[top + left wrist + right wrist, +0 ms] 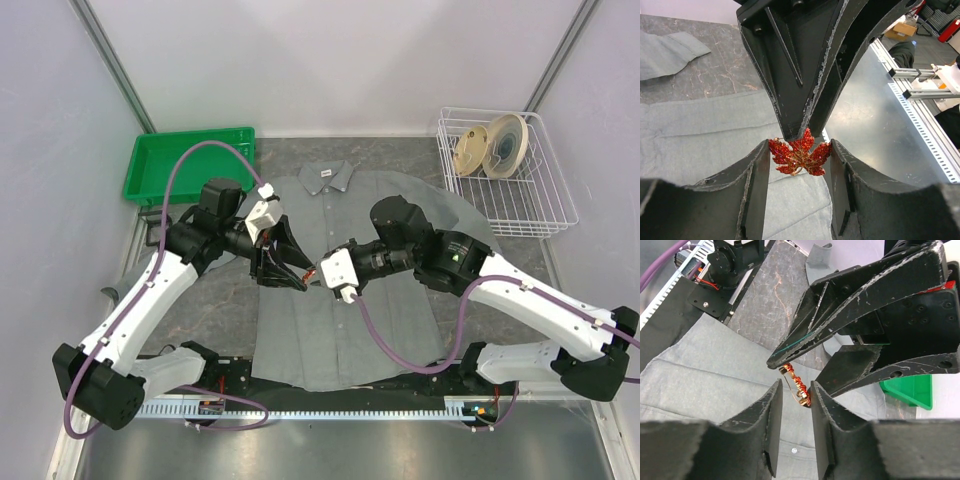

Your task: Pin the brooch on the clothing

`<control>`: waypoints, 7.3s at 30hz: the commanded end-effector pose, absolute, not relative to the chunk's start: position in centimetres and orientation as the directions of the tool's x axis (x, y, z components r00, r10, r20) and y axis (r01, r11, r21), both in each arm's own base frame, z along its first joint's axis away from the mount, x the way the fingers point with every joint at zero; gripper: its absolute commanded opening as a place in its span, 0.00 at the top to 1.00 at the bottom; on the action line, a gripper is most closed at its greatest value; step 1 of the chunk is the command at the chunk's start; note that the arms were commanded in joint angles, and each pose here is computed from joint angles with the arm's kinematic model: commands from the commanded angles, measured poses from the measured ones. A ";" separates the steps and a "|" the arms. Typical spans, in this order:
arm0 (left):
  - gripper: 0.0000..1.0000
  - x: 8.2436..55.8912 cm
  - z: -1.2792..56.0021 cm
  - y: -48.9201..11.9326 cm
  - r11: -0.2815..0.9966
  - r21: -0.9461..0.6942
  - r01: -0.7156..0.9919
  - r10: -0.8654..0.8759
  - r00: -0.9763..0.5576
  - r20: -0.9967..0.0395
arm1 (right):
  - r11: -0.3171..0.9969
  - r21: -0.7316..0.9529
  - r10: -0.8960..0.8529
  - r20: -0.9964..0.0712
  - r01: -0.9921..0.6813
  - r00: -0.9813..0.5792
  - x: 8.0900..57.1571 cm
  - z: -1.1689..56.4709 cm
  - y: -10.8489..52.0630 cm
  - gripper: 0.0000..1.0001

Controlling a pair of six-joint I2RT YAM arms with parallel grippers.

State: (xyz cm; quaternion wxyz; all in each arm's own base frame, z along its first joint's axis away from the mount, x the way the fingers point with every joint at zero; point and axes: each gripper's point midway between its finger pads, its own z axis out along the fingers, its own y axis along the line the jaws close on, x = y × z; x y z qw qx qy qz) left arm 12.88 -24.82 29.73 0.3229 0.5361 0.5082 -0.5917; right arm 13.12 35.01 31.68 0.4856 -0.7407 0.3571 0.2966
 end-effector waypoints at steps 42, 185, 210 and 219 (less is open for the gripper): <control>0.48 18.0 30.8 -22.3 0.271 -0.165 0.948 -0.022 -0.165 -0.986 | 0.131 0.316 -0.228 -0.913 -0.940 -0.338 20.3 33.6 33.0 1.00; 0.98 22.1 32.0 -21.7 0.279 -0.540 0.794 -0.329 -0.449 -0.830 | 0.122 0.663 0.038 -0.747 -0.739 -0.664 24.4 33.9 36.6 0.66; 0.98 24.2 30.7 -20.2 0.447 -0.469 0.761 -0.269 -0.386 -0.882 | 0.123 0.429 -0.032 -0.899 -0.895 -0.436 24.2 36.2 34.7 0.25; 0.98 28.8 27.6 -16.8 0.772 0.096 0.629 0.252 -0.163 -0.954 | 0.356 0.211 -0.119 -0.956 -0.910 -0.268 27.8 34.6 32.3 0.25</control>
